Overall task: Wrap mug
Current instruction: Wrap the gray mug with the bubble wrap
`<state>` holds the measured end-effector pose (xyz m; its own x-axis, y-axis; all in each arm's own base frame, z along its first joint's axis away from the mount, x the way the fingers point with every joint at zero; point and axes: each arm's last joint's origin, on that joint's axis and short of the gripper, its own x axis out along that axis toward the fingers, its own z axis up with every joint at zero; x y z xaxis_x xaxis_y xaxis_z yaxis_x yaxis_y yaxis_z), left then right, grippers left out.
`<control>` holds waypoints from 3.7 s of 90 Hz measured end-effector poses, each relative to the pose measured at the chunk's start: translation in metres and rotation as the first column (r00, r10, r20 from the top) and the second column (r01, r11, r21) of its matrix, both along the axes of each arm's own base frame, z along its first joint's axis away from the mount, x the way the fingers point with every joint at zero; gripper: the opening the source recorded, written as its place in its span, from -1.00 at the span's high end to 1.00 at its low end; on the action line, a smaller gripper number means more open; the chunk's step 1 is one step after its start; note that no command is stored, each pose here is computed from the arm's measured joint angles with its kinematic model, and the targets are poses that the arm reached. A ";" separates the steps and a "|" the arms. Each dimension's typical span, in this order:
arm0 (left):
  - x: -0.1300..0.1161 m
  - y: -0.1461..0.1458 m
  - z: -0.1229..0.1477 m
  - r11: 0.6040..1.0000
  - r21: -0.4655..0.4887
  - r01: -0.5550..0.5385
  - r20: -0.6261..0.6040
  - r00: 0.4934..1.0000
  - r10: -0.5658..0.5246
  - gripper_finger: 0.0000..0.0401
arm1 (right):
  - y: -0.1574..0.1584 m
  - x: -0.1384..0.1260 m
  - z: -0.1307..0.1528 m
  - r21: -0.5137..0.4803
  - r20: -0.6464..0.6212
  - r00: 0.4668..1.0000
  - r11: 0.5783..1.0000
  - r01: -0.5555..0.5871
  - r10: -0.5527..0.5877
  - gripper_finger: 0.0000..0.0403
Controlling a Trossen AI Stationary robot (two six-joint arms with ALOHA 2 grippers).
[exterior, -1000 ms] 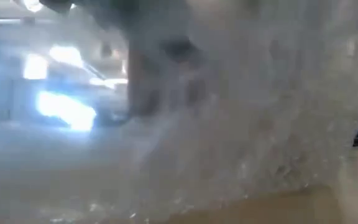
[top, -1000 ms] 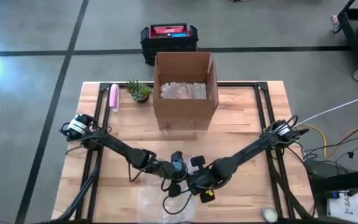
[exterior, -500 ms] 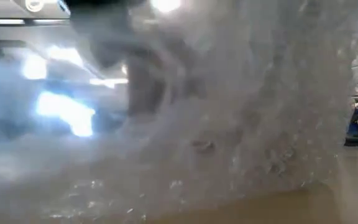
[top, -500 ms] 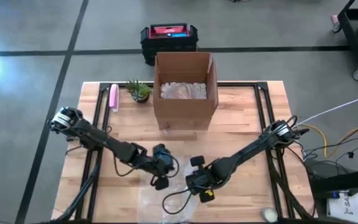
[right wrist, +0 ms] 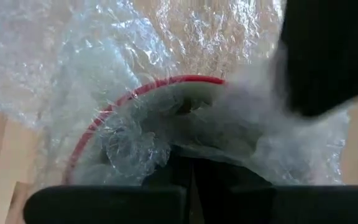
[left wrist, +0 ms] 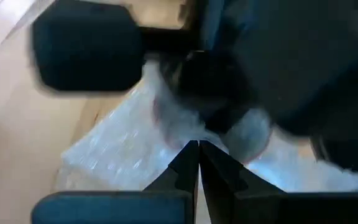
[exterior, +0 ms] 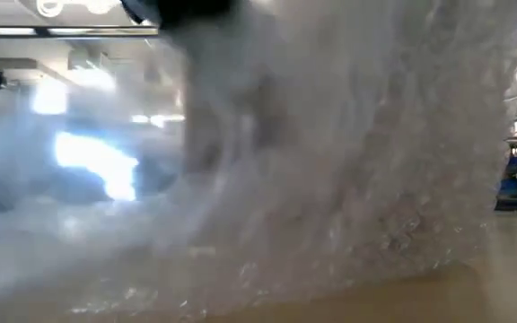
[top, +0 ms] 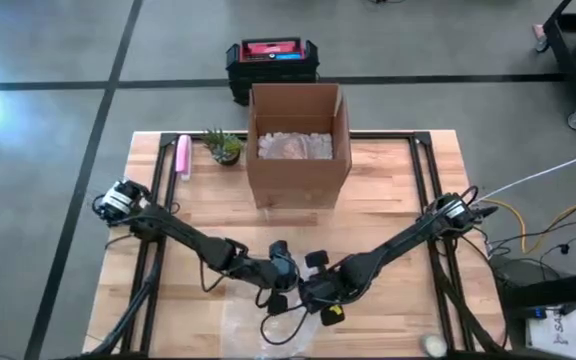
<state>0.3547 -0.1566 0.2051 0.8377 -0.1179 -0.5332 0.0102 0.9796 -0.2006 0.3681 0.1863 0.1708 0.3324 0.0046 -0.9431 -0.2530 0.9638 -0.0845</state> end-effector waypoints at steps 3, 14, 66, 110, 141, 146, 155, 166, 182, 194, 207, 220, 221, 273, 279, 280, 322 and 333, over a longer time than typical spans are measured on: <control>0.003 -0.001 -0.003 1.000 0.005 0.000 -0.005 1.000 0.000 1.00 | 0.000 0.000 0.000 0.000 0.001 1.000 1.000 -0.001 0.001 1.00; 0.014 -0.006 -0.005 1.000 0.023 0.016 -0.001 1.000 -0.016 1.00 | 0.000 0.000 0.000 0.001 0.004 1.000 1.000 -0.004 0.004 1.00; 0.021 -0.009 -0.008 0.998 0.037 0.048 -0.012 0.999 -0.048 1.00 | 0.001 -0.014 0.051 -0.073 0.096 0.995 0.997 0.004 0.003 1.00; 0.018 -0.007 0.005 0.993 0.081 0.085 0.033 0.996 -0.088 1.00 | -0.007 -0.024 0.018 -0.100 -0.022 0.998 0.993 -0.068 0.066 1.00; 0.016 -0.006 0.020 0.995 0.066 0.077 0.088 0.993 -0.082 1.00 | -0.005 -0.019 0.018 -0.087 0.021 0.994 0.990 -0.107 0.109 1.00; 0.016 -0.006 0.021 0.995 0.068 0.076 0.089 0.993 -0.082 1.00 | -0.005 -0.019 0.018 -0.087 0.022 0.994 0.990 -0.107 0.110 1.00; 0.016 -0.006 0.021 0.992 0.094 0.089 0.092 0.991 -0.098 1.00 | -0.005 -0.019 0.018 -0.077 0.027 0.996 0.993 -0.084 0.086 1.00; 0.016 -0.006 0.021 0.990 0.103 0.093 0.097 0.990 -0.103 1.00 | -0.005 -0.018 0.019 -0.066 0.033 0.997 0.996 -0.061 0.063 1.00; 0.016 -0.007 0.020 0.993 0.085 0.086 0.094 0.991 -0.094 1.00 | -0.005 -0.018 0.019 -0.064 0.036 0.998 0.996 -0.058 0.061 1.00; 0.017 -0.007 0.020 0.991 0.094 0.091 0.098 0.990 -0.100 1.00 | -0.001 -0.023 0.032 -0.049 0.030 0.999 0.998 -0.034 0.035 1.00; 0.017 -0.006 0.020 0.992 0.090 0.087 0.099 0.991 -0.095 1.00 | 0.004 -0.030 0.062 -0.039 0.030 0.999 0.999 -0.028 0.029 1.00; 0.017 -0.006 0.020 0.992 0.088 0.086 0.098 0.991 -0.094 1.00 | 0.006 -0.036 0.083 -0.001 0.079 0.997 1.000 -0.012 0.012 1.00; 0.017 -0.006 0.020 0.992 0.087 0.086 0.098 0.991 -0.094 1.00 | 0.006 -0.036 0.084 0.002 0.082 0.997 1.000 -0.011 0.011 1.00; 0.014 -0.012 0.019 0.996 0.042 0.084 0.083 0.993 -0.087 1.00 | 0.016 -0.016 0.008 -0.135 -0.017 0.997 0.988 -0.072 0.071 1.00; 0.013 -0.012 0.017 0.995 0.053 0.088 0.067 0.994 -0.091 1.00 | 0.015 -0.015 0.008 -0.137 -0.018 0.997 0.988 -0.074 0.072 1.00; 0.013 -0.012 0.017 0.995 0.055 0.088 0.065 0.994 -0.091 1.00 | 0.015 -0.016 0.009 -0.137 -0.017 0.997 0.988 -0.074 0.072 1.00; 0.025 -0.008 -0.012 0.998 0.057 0.025 0.025 0.999 -0.026 1.00 | 0.024 -0.030 0.093 -0.084 0.054 0.997 0.995 -0.050 0.054 1.00; 0.026 -0.008 -0.012 0.998 0.055 0.024 0.028 0.999 -0.026 1.00 | 0.016 -0.031 0.088 -0.168 0.043 0.999 0.986 -0.007 0.014 1.00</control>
